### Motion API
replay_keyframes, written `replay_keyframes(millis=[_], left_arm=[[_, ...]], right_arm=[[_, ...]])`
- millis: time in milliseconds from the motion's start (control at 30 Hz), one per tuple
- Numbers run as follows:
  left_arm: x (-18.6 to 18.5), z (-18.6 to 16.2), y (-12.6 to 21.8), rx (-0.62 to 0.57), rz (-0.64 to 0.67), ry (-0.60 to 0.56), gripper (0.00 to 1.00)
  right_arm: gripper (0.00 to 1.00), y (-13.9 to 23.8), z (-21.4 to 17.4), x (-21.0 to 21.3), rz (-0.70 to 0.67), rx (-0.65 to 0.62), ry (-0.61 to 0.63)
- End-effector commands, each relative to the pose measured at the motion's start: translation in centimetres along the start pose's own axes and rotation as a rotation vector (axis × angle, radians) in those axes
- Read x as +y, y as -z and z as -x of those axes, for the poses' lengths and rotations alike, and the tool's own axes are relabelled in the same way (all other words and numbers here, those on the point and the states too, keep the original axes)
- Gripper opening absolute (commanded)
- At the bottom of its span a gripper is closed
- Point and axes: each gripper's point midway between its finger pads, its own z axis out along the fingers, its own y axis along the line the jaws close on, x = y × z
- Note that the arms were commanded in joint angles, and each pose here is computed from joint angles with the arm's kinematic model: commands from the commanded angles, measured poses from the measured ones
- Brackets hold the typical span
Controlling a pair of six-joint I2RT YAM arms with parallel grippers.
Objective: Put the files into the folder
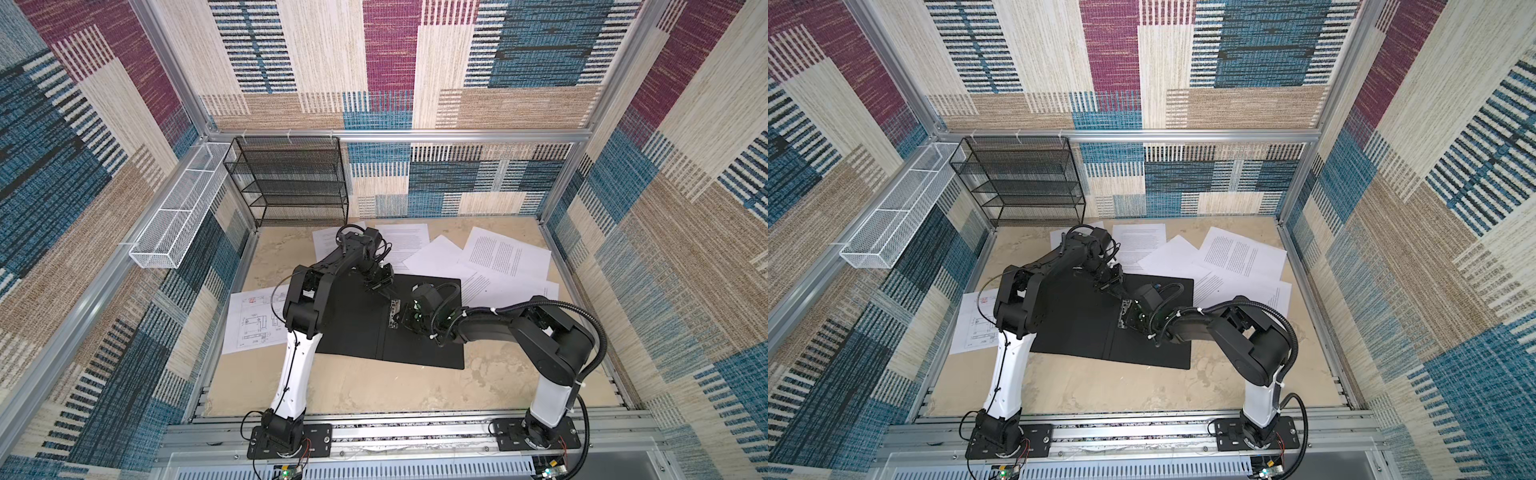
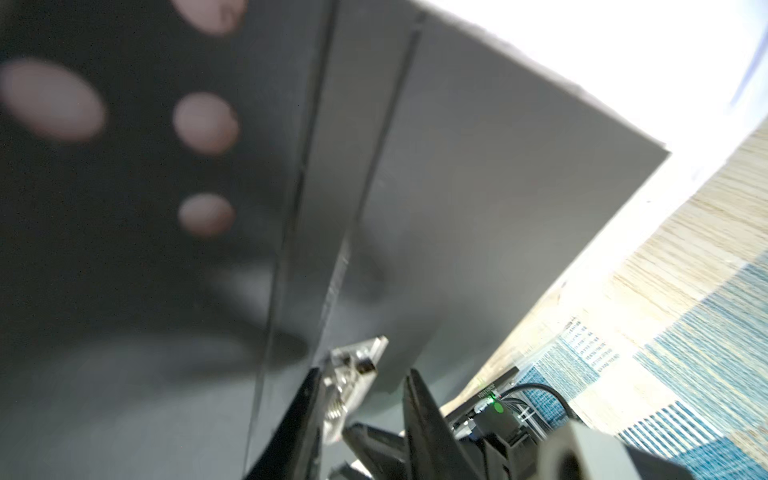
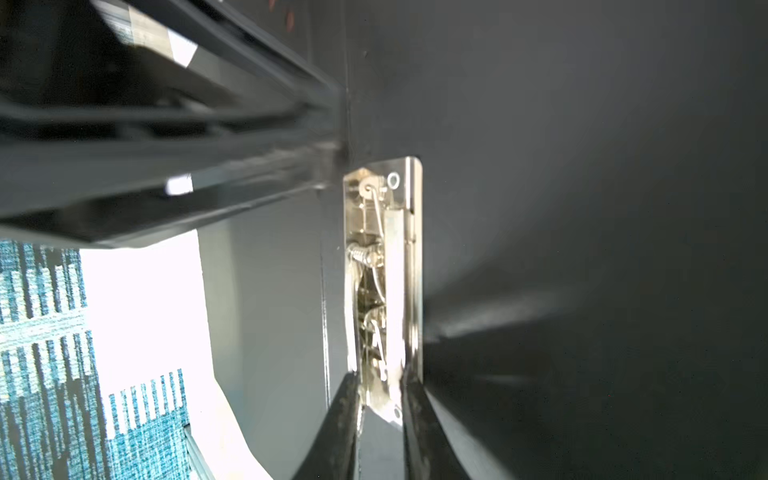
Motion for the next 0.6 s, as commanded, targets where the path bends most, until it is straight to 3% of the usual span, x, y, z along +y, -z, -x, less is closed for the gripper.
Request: replay_keyframes(millis=[0,300,567], left_arm=[[-0.7,-0.1,0.8,-0.005,-0.038,0.011,0.35],[2.3,-0.3,-0.5,0.0,0.068,0.04,0.19],[4.3,-0.7,-1.9,0.018,0.127,0.084,0.12]], right_arm=[[0.23,-0.2,-0.4,0.6,0.024,0.03,0.036],[0.25,-0.8,-1.5,1.6,0.063,0.081,0.091],[0.26,-0.1,-1.3,2.1,0.053,0.049,0.116]])
